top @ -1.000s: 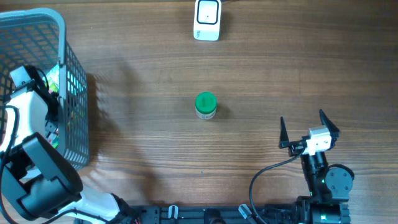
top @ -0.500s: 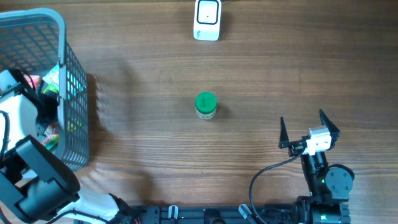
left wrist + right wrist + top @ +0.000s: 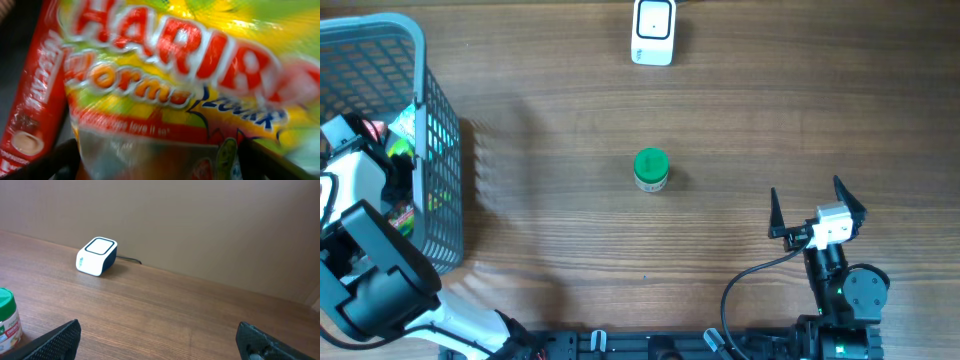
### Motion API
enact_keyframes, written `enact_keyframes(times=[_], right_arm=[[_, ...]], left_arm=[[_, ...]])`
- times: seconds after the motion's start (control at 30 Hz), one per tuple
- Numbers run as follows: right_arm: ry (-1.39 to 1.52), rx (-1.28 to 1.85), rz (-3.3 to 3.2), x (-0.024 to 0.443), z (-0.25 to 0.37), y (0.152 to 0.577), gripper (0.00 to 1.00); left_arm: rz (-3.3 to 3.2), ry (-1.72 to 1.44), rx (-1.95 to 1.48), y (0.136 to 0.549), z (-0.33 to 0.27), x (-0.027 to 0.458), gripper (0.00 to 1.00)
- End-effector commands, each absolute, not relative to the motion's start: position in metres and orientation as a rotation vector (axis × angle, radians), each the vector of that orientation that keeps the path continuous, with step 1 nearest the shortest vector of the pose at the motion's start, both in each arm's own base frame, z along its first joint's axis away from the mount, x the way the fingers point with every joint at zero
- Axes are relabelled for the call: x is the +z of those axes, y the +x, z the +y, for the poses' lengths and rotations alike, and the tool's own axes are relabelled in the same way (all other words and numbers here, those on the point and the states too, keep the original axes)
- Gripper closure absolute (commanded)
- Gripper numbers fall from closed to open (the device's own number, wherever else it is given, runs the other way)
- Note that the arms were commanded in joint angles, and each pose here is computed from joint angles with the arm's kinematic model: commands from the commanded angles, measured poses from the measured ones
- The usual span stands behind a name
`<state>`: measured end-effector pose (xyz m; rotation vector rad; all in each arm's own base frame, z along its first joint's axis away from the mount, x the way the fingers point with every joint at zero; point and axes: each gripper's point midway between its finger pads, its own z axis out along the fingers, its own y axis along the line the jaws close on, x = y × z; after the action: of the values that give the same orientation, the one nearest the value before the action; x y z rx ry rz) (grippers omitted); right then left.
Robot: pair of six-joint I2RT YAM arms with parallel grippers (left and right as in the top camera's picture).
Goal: Scan the item barcode
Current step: 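Return the left gripper into the basket and grasp the Haribo bag, then carry the Haribo bag out and drop it left of the jar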
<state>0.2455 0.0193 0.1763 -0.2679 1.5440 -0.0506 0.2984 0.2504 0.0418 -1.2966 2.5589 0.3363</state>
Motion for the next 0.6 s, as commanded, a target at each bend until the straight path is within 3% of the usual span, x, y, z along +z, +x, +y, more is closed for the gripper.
enact_keyframes(times=[0.0,0.07,0.17,0.27,0.37,0.47,0.57], right_arm=[[-0.273,-0.055,1.533,0.178,0.02,0.245,0.01],[-0.273,-0.056,1.532,0.178,0.02,0.245,0.0],[-0.273,-0.056,1.532,0.178,0.02,0.245,0.0],[-0.273,-0.055,1.533,0.178,0.02,0.245,0.0],[-0.273,-0.055,1.533,0.178,0.02,0.245,0.0],[-0.273,-0.056,1.532,0.178,0.02,0.245,0.0],[-0.273,-0.055,1.533,0.178,0.02,0.245,0.0]], left_arm=[[2.707,-1.335,0.333,0.27,0.235,-0.003,0.47],[2.717,-1.338,0.33,0.268,0.233,-0.004,0.96],[2.676,-1.318,0.291,0.277,0.233,0.013,0.96],[2.536,-1.271,0.297,0.301,0.247,0.077,0.96],[2.336,-1.205,0.299,0.324,0.261,0.167,0.96],[1.993,-1.172,0.266,0.331,0.263,0.302,0.96],[1.754,-0.994,0.083,0.326,0.225,0.418,0.96]])
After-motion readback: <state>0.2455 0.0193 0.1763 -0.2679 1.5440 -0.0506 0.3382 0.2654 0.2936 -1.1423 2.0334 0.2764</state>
